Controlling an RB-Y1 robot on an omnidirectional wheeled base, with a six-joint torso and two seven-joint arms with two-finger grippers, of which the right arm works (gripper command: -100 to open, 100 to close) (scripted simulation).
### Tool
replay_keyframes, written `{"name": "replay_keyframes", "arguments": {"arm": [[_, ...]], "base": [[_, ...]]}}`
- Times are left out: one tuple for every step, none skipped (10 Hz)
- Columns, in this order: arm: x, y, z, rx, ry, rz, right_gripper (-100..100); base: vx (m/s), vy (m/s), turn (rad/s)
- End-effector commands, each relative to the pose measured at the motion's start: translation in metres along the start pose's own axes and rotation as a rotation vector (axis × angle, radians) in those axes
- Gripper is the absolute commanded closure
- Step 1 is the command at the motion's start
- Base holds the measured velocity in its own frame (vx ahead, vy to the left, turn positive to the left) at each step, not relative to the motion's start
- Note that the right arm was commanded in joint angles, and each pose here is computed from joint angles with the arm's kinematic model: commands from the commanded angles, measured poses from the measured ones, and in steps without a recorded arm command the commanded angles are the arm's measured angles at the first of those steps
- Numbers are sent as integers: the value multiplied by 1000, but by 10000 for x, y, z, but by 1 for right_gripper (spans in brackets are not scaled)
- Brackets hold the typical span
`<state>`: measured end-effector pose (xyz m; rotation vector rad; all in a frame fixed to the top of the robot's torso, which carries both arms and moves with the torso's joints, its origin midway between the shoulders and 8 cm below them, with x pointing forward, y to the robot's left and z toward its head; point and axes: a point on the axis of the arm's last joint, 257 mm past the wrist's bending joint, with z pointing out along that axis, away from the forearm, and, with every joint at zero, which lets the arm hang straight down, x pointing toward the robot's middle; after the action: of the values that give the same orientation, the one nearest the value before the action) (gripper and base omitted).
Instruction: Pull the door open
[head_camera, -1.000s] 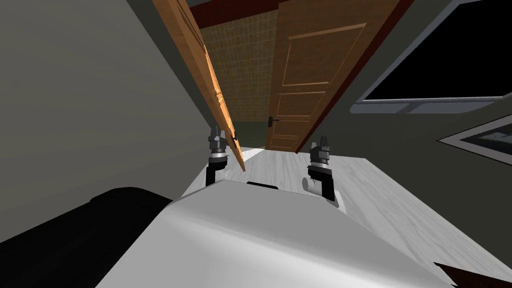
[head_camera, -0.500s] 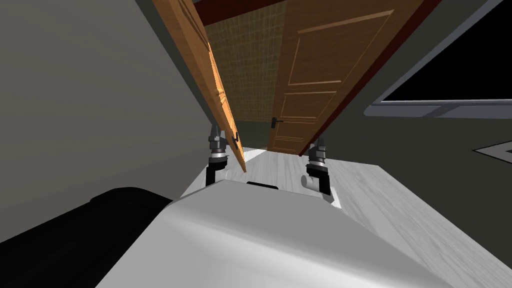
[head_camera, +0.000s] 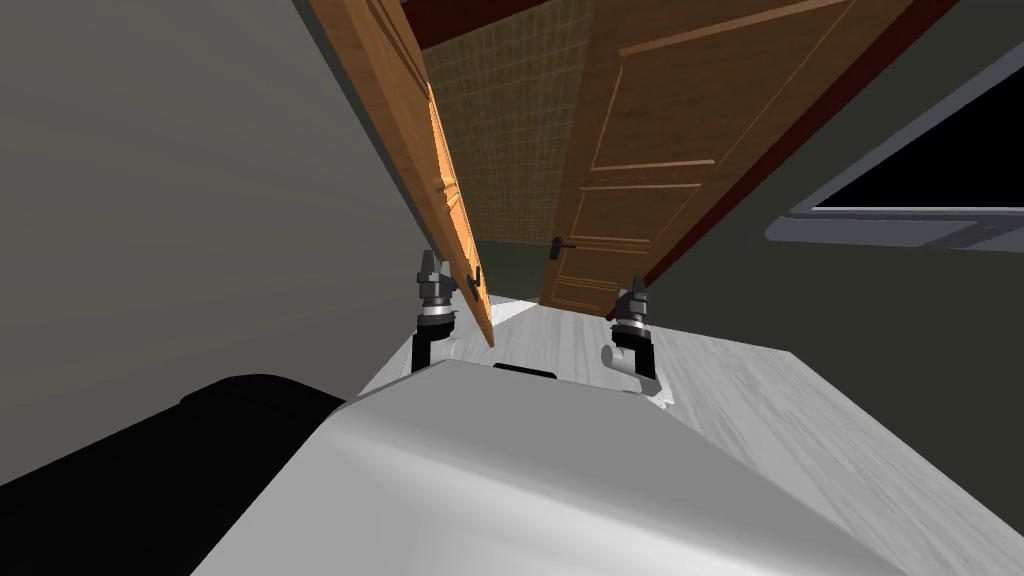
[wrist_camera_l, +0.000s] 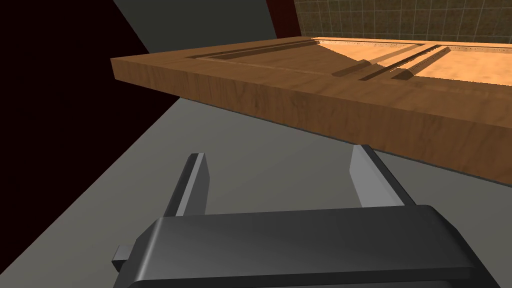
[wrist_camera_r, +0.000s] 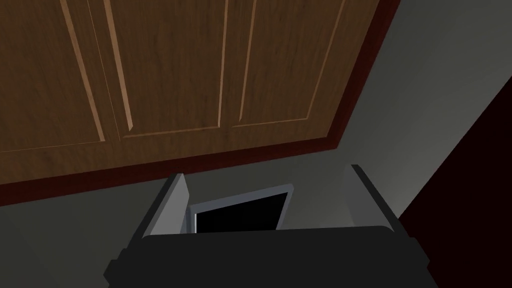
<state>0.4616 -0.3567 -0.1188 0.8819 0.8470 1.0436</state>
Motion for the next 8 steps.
{"name": "replay_keyframes", "arguments": {"arm": [[-33, -127, 49, 18, -12, 0, -100], [-55, -207, 79, 30, -20, 1, -100], [-77, -297, 104, 44, -27, 1, -100], [-99, -398, 127, 60, -35, 2, -100], [-122, -482, 153, 74, -44, 4, -100], [-144, -565, 179, 87, -52, 5, -100], [-167, -648, 203, 100, -61, 7, -100], [-190, -714, 233, 111, -70, 9, -100]], "base": [[88, -8, 155], [100, -14, 121], [111, -38, 123], [97, -23, 156], [94, -12, 138], [98, -16, 141], [94, -28, 116], [89, -29, 130]]}}
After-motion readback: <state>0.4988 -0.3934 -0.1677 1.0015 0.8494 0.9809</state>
